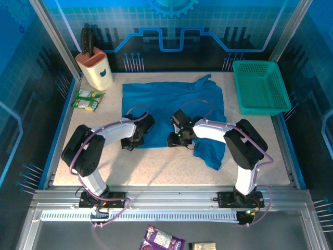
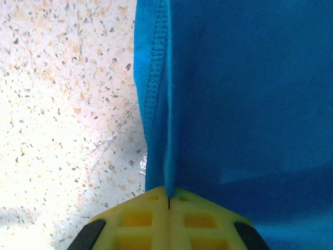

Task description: Fold the inside-out t-shirt

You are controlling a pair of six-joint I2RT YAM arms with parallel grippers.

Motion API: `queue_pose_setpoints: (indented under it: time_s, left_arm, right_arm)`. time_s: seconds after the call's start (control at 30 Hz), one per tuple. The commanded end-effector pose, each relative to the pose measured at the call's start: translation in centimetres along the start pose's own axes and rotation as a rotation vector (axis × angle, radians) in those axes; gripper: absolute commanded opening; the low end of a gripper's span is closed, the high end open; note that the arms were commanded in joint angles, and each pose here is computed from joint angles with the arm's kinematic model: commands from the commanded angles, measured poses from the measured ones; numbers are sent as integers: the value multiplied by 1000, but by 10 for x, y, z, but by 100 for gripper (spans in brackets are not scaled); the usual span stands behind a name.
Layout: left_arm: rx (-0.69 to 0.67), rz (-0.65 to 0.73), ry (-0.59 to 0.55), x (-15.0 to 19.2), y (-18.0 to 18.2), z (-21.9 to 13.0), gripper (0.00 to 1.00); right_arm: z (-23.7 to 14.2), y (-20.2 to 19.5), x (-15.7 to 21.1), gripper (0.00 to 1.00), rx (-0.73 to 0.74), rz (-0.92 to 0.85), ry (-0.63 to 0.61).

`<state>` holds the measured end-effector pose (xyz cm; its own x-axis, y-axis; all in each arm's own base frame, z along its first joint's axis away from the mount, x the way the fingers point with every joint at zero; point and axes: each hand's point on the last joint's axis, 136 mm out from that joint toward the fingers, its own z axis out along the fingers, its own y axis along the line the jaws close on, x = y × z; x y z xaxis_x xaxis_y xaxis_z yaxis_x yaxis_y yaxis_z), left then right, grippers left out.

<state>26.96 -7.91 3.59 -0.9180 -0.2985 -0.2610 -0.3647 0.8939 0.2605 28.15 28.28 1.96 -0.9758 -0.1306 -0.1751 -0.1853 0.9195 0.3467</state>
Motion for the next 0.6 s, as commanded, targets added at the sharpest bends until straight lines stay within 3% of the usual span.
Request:
queue_pose_setpoints:
  time_s: [0.0,0.23,0.57]
  left_arm:
    - [31,3,-51,-13,10,-27,0]
    - [208,22,-137,-39,14,-78,0]
    - [542,132,-133,-56,6,-134,0]
  right_arm:
    - [6,-34,9,43,87,52,24]
    - [4,-65,7,43,116,110,21]
    - [-1,-89,4,42,136,151,16]
